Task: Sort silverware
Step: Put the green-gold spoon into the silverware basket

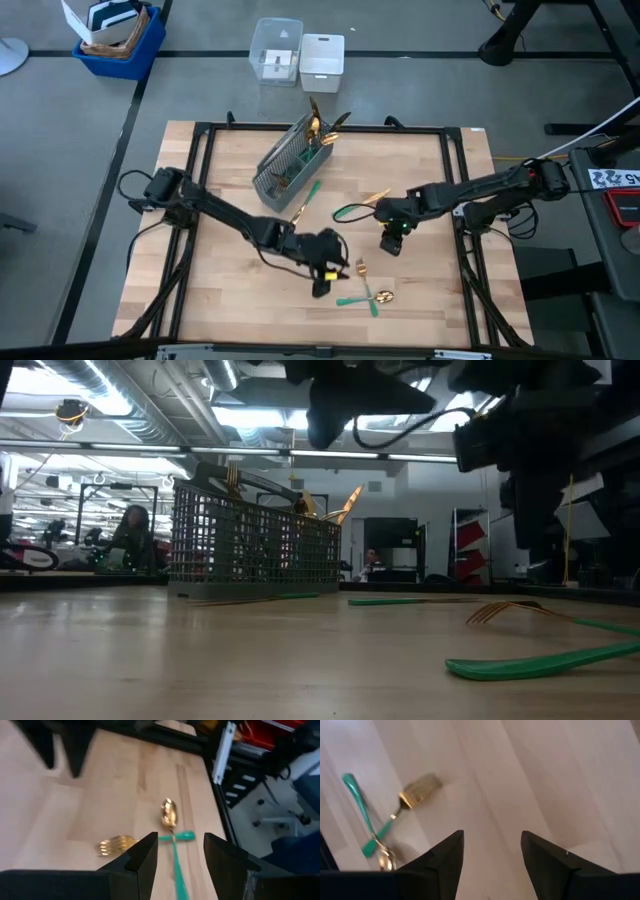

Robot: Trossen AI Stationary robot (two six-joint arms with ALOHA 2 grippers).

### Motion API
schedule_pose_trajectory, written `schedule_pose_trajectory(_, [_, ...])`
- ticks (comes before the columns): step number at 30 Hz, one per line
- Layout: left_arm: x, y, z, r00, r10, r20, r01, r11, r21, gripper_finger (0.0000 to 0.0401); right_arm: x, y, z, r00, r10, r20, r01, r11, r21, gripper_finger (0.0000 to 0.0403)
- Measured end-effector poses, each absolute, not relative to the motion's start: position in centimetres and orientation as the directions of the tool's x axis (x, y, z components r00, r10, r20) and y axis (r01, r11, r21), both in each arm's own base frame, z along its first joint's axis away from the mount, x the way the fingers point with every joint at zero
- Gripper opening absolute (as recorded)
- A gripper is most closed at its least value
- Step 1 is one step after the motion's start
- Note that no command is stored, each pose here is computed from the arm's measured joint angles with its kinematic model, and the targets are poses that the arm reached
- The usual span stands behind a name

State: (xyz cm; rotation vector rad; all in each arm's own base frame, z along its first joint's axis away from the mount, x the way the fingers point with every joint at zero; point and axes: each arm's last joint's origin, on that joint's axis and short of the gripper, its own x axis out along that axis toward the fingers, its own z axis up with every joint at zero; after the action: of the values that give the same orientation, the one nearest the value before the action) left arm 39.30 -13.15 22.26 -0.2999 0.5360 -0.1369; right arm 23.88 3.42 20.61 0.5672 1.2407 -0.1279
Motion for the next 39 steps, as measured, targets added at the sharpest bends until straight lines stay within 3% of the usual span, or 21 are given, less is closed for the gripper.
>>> schedule_pose_trajectory(14, [42.5, -16.8, 14.7, 0.901, -0.256, -0.350, 0.103, 0.910, -0.402, 0.0150, 24.3, 3.4, 20.8, 0.384, 0.188, -0.904, 0.383, 0.858, 0.342, 0.0202])
schedule_pose_trajectory(20, [44.9, -18.0, 13.2, 0.903, -0.248, -0.351, 0.117, 0.928, -0.354, 0.0150, 24.5, 3.5, 20.9, 0.401, 0.189, -0.896, 0.375, 0.859, 0.349, 0.0202])
schedule_pose_trajectory(29, [46.4, -19.1, 13.0, 0.815, -0.180, -0.550, 0.080, 0.976, -0.202, 0.0150, 24.5, 3.5, 20.8, 0.401, 0.189, -0.896, 0.350, 0.872, 0.341, 0.0202])
schedule_pose_trajectory(39, [46.2, -19.7, 11.9, 0.806, -0.157, -0.571, 0.073, 0.983, -0.168, 0.0150, 24.5, 3.4, 20.8, 0.407, 0.157, -0.900, 0.341, 0.888, 0.309, 0.0202])
